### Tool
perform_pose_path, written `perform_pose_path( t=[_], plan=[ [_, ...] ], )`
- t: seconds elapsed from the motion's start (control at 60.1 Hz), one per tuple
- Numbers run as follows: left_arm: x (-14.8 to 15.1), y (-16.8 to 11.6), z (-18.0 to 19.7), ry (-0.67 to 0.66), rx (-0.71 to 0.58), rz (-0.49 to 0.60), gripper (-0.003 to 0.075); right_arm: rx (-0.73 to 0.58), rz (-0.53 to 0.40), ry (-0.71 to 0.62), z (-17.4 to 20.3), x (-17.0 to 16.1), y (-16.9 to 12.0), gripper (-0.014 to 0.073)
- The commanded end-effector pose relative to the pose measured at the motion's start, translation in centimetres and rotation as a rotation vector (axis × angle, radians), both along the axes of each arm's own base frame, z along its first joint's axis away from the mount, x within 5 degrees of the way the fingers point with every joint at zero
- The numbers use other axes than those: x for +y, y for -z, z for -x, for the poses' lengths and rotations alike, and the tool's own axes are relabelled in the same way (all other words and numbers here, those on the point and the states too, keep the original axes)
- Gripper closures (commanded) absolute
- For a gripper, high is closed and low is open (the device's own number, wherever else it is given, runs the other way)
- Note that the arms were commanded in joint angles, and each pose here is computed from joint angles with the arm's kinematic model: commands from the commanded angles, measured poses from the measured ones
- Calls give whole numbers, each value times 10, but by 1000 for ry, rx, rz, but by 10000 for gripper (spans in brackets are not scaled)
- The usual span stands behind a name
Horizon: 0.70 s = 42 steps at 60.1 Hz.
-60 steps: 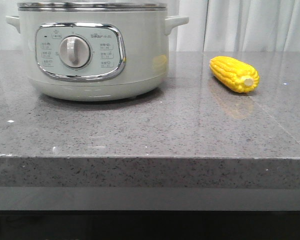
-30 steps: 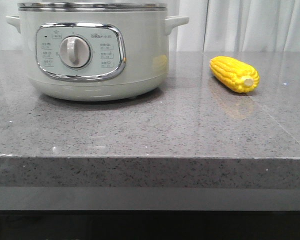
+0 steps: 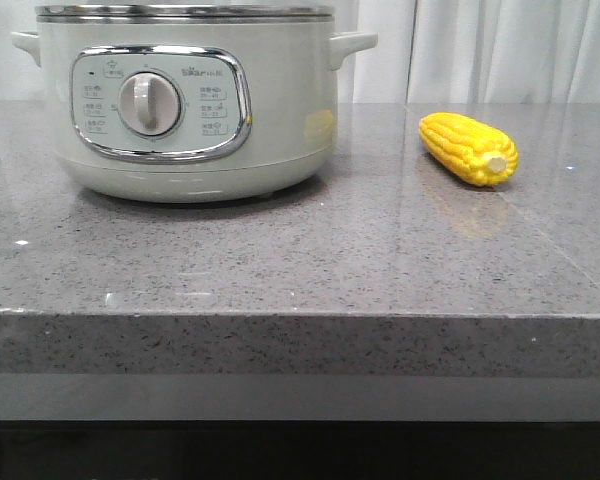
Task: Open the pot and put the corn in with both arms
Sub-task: 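Lift the glass lid off the pot with the left gripper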
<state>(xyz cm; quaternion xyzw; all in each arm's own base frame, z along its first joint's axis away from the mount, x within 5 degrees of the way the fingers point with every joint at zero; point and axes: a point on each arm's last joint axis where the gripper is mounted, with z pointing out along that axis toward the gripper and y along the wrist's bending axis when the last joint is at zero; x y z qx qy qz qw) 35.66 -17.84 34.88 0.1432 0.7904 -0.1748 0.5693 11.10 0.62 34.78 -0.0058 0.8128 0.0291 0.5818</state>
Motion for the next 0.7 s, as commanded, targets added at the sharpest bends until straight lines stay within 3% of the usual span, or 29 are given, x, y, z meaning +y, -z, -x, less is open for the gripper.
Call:
perform_pose_path(
  t=[0.0, 0.349, 0.549, 0.682],
  plan=[
    [6, -49, 14, -14, -168, 111, 500, -98, 6, 9, -2, -1, -16, -67],
    [26, -121, 54, -5, -324, 189, 500, -98, 6, 9, -2, -1, -16, -67],
    [49, -144, 95, 7, -291, 66, 500, -98, 6, 9, -2, -1, -16, -67],
    [72, -143, 120, -26, -265, 23, 500, -97, 6, 9, -2, -1, -16, -67]
  ],
)
